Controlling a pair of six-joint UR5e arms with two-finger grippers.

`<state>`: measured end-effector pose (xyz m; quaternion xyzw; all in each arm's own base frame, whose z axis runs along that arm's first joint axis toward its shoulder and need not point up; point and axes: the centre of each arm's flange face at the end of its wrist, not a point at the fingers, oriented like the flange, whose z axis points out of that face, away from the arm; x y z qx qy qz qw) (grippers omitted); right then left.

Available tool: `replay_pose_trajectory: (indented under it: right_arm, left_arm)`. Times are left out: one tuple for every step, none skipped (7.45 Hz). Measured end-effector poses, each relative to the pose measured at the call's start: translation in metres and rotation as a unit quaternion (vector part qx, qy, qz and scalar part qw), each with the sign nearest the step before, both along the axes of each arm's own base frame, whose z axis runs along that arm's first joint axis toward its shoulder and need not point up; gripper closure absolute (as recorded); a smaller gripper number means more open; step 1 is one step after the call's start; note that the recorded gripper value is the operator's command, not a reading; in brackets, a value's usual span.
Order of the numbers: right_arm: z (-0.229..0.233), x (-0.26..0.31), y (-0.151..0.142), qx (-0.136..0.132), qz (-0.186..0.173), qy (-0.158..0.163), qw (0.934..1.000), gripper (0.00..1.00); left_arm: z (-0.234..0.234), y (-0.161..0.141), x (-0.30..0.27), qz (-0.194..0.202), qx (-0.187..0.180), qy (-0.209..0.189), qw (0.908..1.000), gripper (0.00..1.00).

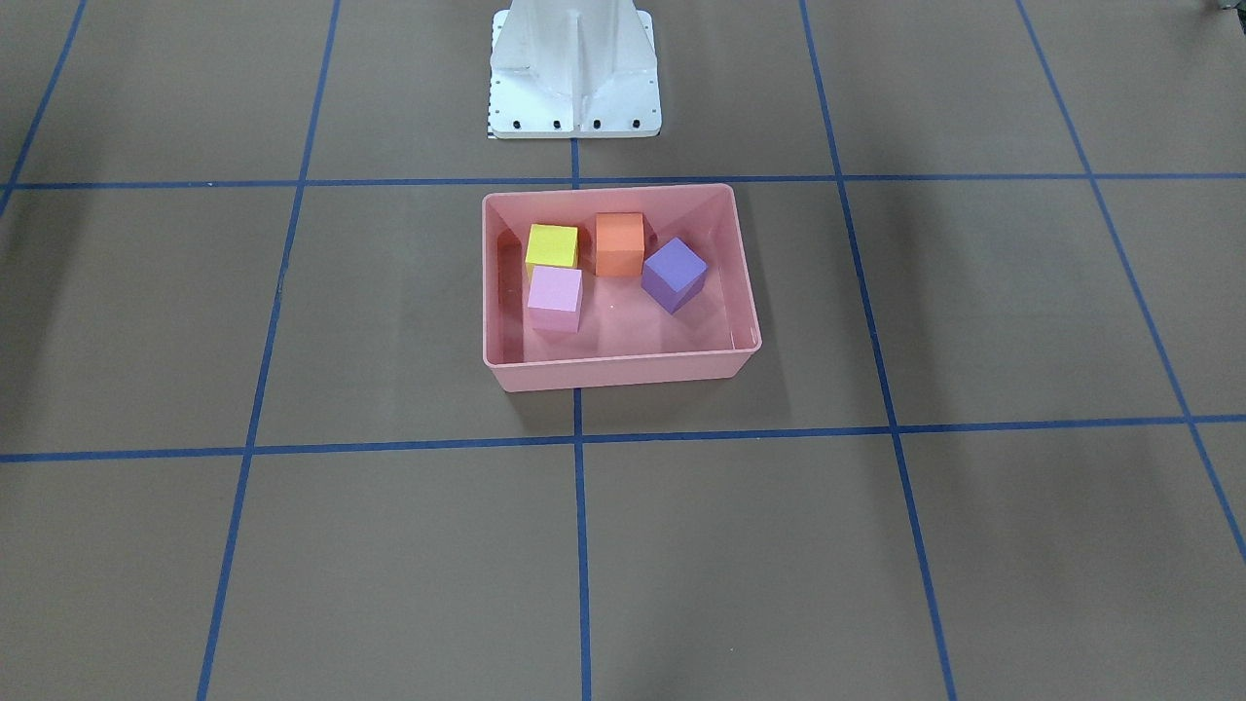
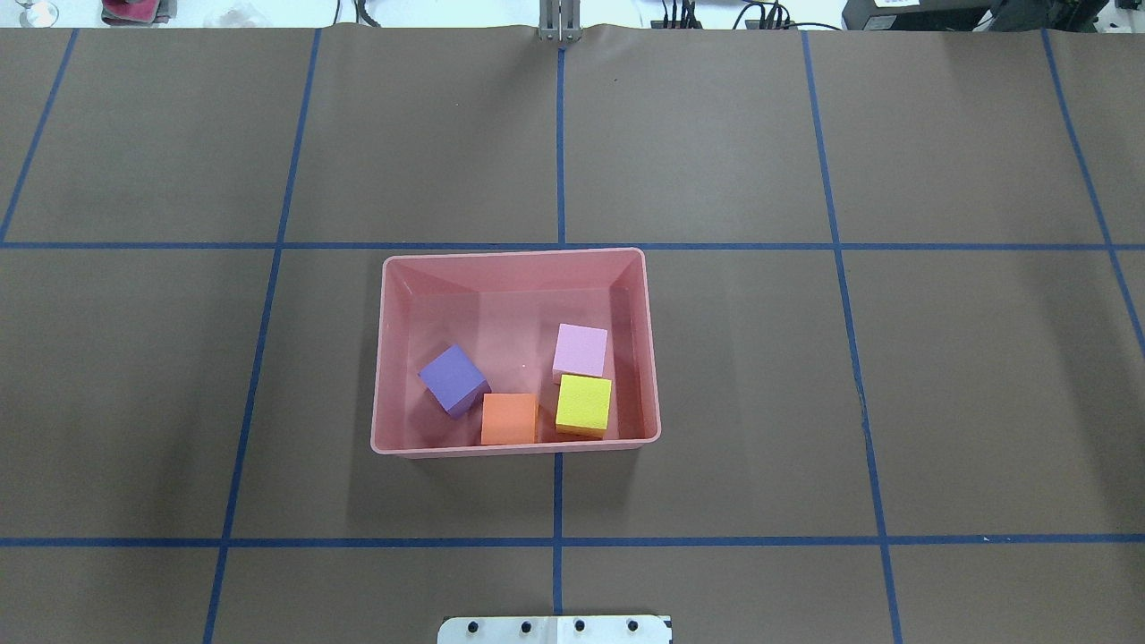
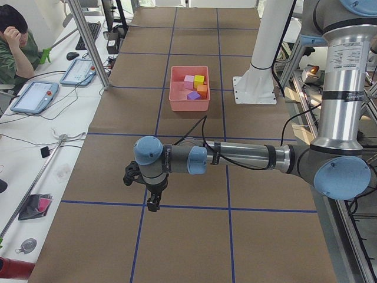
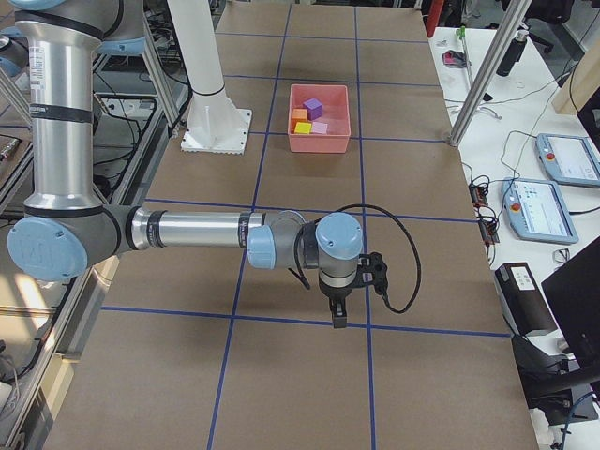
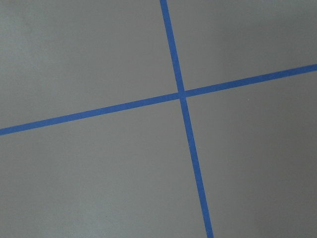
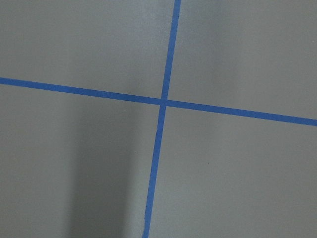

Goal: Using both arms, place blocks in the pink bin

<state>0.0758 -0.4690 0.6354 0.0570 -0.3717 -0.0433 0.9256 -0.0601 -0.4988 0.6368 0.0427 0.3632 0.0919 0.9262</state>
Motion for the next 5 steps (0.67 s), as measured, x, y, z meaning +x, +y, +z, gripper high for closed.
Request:
replay_pose_trajectory:
  right_arm:
    - [-0.0003, 0.0001, -0.0001, 0.0, 0.0, 0.0, 1.0, 0.0]
    - [-0.0004, 0.0001, -0.0002, 0.001, 0.0, -0.001, 1.0, 0.0]
    - [-0.0003, 0.0, -0.0001, 0.001, 0.0, -0.002, 1.0, 0.0]
    - [0.0005, -0.0002, 0.0003, 0.0, 0.0, -0.003, 1.0, 0.0]
    - [0.001, -0.0003, 0.0006, -0.001, 0.0, -0.004, 1.0, 0.0]
  left_arm:
    - [-0.0006, -0.0006, -0.0002, 0.0, 0.001, 0.0, 1.0, 0.0]
    - [-0.0009, -0.0009, -0.0001, 0.0, 0.001, -0.001, 1.0, 0.0]
    - [-0.0008, -0.0011, 0.0001, 0.0, 0.001, -0.001, 1.0, 0.0]
    - [-0.001, -0.0015, 0.0001, 0.0, 0.001, -0.001, 1.0, 0.0]
    - [-0.0008, -0.0017, 0.0001, 0.0, 0.001, -0.001, 1.0, 0.0]
